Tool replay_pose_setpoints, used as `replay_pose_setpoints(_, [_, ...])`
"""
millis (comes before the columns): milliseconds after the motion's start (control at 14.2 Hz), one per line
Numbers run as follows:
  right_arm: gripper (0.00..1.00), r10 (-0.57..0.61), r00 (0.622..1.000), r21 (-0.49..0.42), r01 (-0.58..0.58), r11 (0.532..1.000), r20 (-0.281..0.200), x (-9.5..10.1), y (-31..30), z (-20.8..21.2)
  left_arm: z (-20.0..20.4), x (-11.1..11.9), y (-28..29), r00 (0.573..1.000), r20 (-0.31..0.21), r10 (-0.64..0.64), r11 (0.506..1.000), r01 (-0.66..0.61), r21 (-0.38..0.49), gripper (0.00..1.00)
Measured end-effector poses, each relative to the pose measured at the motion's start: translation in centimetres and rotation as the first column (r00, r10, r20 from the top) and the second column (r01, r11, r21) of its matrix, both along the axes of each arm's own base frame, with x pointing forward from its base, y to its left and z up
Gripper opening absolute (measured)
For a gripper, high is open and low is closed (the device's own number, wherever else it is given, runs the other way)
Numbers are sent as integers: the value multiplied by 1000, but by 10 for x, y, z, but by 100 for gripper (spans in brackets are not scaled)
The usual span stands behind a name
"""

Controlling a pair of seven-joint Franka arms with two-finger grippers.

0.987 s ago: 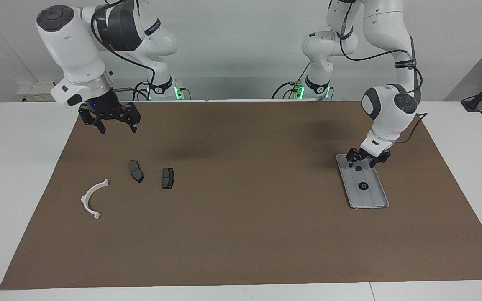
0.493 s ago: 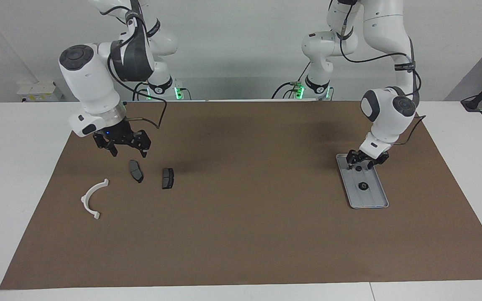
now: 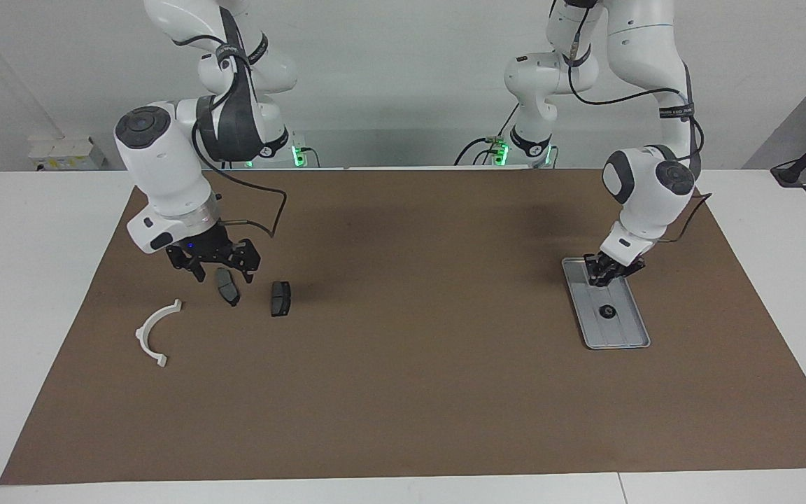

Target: Place bearing gear from tray to pile

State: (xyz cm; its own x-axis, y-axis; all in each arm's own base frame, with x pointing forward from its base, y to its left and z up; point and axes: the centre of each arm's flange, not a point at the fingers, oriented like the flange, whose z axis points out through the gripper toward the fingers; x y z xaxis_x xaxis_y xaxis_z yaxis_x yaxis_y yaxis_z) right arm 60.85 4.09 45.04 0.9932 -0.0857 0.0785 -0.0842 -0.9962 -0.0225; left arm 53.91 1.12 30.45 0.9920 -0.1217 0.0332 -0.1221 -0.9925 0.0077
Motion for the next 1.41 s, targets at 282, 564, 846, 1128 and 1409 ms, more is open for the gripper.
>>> replay_pose_setpoints(282, [100, 0, 1000, 0, 0, 1000, 0, 0, 0, 0, 55, 27, -56, 995, -16, 98, 995, -98, -10, 24])
replay_pose_setpoints(564, [100, -1, 1000, 0, 1, 1000, 0, 0, 0, 0, 80, 3, -218, 969, 2, 246, 969, -246, -37, 24])
replay_pose_setpoints(846, [100, -4, 1000, 0, 4, 1000, 0, 0, -2, 0, 73, -51, -349, 943, -14, 333, 942, -333, -45, 24])
replay_pose_setpoints(1128, [100, -6, 1000, 0, 6, 1000, 0, 0, -4, 0, 34, -57, -425, 919, 18, 394, 919, -393, -20, 24])
replay_pose_setpoints(1409, [100, -8, 1000, 0, 8, 1000, 0, 0, -5, 0, 14, -51, -441, 917, 28, 399, 917, -398, -26, 24])
